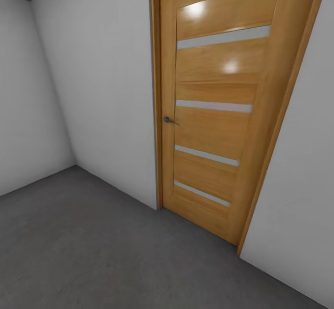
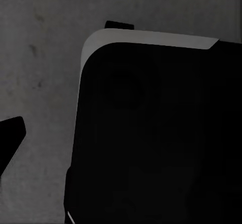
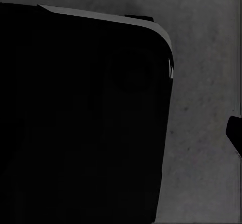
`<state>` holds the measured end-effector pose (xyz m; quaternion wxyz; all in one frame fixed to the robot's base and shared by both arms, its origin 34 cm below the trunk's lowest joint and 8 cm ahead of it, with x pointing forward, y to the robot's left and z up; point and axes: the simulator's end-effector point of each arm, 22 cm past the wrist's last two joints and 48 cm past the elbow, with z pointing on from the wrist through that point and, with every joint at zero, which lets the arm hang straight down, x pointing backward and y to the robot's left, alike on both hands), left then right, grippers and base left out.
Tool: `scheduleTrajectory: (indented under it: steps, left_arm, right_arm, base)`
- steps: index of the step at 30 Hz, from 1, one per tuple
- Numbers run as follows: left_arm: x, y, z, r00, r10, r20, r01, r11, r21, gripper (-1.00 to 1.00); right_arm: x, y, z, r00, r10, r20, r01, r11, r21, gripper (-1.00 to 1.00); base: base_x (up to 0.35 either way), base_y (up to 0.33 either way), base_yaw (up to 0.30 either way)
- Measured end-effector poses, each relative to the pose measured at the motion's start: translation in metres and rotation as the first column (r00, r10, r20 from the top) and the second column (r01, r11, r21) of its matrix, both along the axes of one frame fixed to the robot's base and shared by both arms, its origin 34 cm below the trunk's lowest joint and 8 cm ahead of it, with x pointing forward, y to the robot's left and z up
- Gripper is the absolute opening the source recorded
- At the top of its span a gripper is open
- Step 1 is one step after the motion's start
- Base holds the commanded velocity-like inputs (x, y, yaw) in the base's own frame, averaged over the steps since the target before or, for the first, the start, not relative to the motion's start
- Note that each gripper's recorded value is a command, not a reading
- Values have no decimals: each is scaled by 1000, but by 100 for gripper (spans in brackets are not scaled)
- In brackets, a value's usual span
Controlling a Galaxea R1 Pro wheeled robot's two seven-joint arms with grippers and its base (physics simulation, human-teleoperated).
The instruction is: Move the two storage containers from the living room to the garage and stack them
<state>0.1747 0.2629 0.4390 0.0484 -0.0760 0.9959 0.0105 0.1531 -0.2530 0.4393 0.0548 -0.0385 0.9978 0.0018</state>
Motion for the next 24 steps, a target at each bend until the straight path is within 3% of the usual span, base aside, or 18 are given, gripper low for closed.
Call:
scheduleTrajectory:
  steps: [11,24]
  left_arm:
    - [1,1,0,1000,0,3,0,1000,2,100]
    - [1,1,0,1000,0,3,0,1000,2,100]
  right_arm:
    - [0,0,0,1000,-1,0,1,1000,0,100]
    - [0,0,0,1000,-1,0,1,1000,0,100]
  base:
    - [321,32,-133]
    - [299,207,-244]
